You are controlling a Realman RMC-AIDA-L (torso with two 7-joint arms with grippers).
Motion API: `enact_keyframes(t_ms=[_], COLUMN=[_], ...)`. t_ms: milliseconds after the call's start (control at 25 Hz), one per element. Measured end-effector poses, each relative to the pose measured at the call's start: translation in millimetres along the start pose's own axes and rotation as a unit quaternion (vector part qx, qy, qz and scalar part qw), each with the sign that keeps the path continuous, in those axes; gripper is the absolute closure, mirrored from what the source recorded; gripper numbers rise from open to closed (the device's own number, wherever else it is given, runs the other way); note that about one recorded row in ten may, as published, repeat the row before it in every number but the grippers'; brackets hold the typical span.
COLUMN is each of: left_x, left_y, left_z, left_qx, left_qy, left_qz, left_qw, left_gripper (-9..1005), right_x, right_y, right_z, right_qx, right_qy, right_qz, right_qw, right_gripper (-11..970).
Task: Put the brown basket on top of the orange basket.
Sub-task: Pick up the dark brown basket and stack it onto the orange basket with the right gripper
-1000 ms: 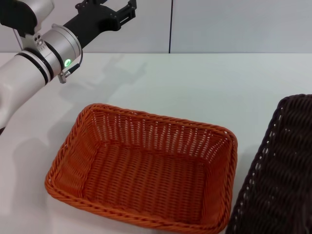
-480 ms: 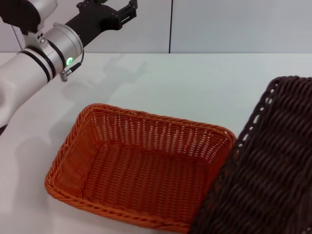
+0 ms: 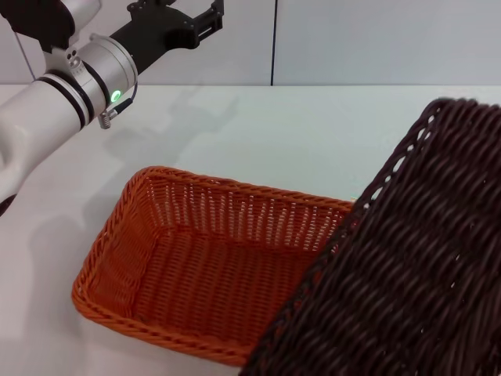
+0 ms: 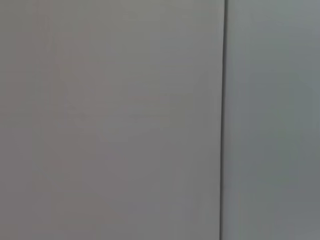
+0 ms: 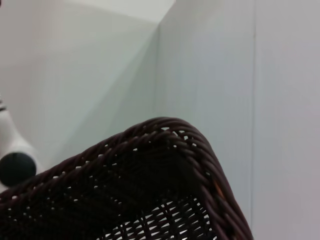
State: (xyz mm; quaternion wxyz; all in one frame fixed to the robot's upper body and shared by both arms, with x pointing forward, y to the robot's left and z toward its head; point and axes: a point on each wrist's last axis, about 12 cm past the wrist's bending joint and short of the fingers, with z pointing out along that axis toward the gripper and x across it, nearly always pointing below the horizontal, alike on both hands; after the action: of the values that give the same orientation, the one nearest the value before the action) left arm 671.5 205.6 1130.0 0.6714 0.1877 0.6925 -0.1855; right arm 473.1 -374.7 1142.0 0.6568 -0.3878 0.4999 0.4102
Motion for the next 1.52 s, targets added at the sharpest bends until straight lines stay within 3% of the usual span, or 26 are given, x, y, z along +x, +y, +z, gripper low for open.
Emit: enact_keyframes(t_ms=[320, 600, 1120, 1520], left_x=[0, 0, -10, -18], left_y=[-0.7, -2.1, -2.8, -6.7], left_z=[2, 2, 11, 19], left_qx=[0.0, 0.0, 0.001, 0.004], left_qy=[0.003, 0.004, -0.001, -0.005], left_qz=[0.012, 0.018, 0.046, 0.063], left_qw=[1.0, 1.0, 0.999, 0.998], left_gripper=[153, 153, 153, 153], right_x=[13, 31, 70, 89], right_y=[7.5, 23.3, 68.9, 90.7], right_z=[18, 42, 50, 64], right_qx=[-0.012, 0.012, 0.142, 0.211], right_qy=[-0.03, -0.089, -0.153, -0.171], right_qz=[0.02, 0.008, 0.022, 0.031], right_qw=[0.999, 0.996, 0.978, 0.962], right_gripper=[801, 799, 794, 791])
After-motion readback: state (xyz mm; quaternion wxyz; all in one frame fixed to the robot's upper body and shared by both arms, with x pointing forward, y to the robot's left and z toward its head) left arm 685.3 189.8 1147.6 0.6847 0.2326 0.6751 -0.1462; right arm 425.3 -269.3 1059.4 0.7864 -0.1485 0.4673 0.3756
